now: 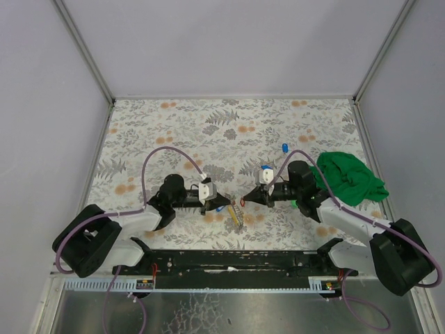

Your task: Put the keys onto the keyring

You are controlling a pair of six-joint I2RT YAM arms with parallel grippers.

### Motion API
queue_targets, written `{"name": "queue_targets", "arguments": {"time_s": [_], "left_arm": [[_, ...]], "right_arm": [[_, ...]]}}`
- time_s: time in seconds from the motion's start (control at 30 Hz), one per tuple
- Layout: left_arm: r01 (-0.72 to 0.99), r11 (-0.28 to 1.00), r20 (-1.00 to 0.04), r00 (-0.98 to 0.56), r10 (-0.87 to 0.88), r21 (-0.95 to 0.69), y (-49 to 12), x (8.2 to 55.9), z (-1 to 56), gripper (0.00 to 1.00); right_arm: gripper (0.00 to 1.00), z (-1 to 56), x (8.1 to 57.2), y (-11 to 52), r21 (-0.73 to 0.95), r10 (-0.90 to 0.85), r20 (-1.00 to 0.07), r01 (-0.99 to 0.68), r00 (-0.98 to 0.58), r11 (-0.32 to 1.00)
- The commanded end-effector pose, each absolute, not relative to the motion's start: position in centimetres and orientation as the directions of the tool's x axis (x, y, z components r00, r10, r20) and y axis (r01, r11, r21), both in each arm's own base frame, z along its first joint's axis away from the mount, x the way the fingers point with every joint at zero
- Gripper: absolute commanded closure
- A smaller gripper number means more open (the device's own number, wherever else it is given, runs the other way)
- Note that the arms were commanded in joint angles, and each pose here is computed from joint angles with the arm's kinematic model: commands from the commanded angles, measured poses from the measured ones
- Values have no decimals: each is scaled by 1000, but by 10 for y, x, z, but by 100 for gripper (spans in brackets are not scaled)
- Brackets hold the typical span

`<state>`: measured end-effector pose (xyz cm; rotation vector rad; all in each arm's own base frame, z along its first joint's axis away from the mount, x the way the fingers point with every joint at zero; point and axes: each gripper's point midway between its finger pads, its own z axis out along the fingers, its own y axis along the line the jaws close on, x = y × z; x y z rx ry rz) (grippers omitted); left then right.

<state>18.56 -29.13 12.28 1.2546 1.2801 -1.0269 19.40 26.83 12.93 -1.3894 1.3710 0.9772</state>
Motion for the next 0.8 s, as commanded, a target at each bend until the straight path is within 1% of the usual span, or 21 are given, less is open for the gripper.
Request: {"name": "queue_targets", "arguments": {"time_s": [0.0,0.13,0.3,0.43,0.53,0.77], "left_arm": [[990,35,-984,135,116,140,-296,183,126,100],[991,21,-982,132,134,136,-296,183,122,100],[991,11,-980,128,150,131,-299,180,116,100],[989,20,-977,139,161,144,-300,181,115,100],[990,23,-978,134,161,140,-300,181,114,100],[990,28,-980,132,149,138,-300,180,117,100]], "right_arm": [[100,159,182,278,-273,-132,-952,-961,275,-37],[100,155,173,283,-336,-115,-934,-941,339,-49],[100,141,169,289,-333,-153,-928,-941,340,-65],[100,135,175,287,-368,-185,-912,-929,366,-24],[100,133,175,287,-388,-194,-903,-921,384,-18],[100,126,173,291,-388,-215,-897,-921,387,-37]]}}
